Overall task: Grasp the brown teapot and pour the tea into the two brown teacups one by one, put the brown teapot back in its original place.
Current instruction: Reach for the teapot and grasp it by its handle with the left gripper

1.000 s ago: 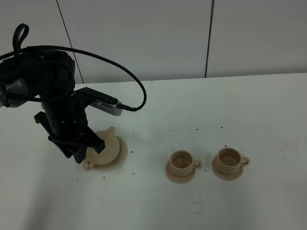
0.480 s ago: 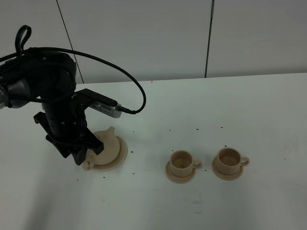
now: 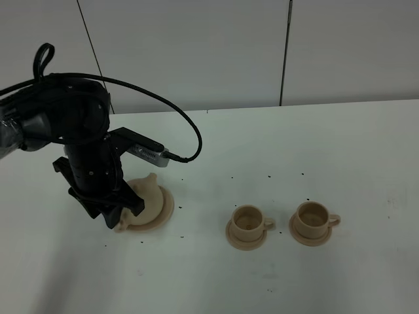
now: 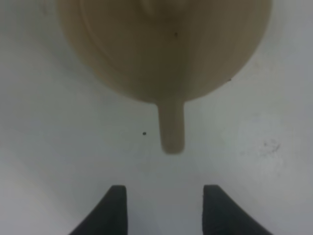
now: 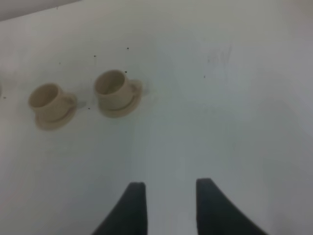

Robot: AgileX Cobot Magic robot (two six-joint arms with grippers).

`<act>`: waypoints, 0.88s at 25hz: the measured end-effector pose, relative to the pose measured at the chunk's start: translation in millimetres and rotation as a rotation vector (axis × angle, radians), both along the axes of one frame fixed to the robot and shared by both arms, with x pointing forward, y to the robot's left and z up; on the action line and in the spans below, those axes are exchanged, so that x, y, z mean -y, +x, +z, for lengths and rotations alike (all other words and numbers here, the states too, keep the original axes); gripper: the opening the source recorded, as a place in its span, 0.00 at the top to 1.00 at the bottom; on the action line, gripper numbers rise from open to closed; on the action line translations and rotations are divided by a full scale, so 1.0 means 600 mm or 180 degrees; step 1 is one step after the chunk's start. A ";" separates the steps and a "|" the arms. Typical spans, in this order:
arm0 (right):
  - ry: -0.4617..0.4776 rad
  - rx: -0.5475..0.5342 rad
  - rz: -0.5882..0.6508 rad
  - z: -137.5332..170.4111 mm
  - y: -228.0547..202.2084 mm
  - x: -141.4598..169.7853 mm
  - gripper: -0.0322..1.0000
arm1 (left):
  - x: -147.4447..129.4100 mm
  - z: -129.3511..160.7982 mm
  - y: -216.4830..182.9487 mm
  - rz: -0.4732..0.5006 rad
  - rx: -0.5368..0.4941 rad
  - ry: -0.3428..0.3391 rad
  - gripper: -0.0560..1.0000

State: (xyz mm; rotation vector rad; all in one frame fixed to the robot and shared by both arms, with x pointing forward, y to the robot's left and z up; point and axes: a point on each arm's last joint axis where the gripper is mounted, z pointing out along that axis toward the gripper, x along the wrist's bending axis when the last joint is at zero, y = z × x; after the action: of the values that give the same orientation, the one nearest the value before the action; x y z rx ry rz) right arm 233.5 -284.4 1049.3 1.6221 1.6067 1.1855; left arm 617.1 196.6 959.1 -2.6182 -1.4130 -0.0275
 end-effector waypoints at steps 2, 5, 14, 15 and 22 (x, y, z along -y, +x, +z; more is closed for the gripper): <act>0.0000 0.0000 0.0000 0.000 0.000 0.000 0.73 | 0.001 -0.005 0.004 -0.0011 0.0043 -0.0018 0.54; 0.0000 0.0000 0.0000 0.000 0.000 0.000 0.73 | 0.003 -0.009 0.008 -0.0026 0.0115 -0.0046 0.54; 0.0000 0.0000 0.0000 0.000 0.000 0.000 0.73 | 0.005 -0.017 0.013 -0.0053 0.0147 -0.0065 0.54; 0.0000 0.0000 0.0000 0.000 0.000 0.000 0.73 | 0.005 -0.017 0.013 -0.0056 0.0144 -0.0064 0.54; 0.0000 0.0000 0.0000 0.000 0.000 0.000 0.73 | 0.008 -0.035 0.014 -0.0028 0.0064 -0.0107 0.54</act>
State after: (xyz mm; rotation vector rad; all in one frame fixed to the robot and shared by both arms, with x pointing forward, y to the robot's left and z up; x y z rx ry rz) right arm 233.5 -284.4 1049.3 1.6221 1.6067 1.1855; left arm 625.7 191.5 938.4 -2.6586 -1.4207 -0.0314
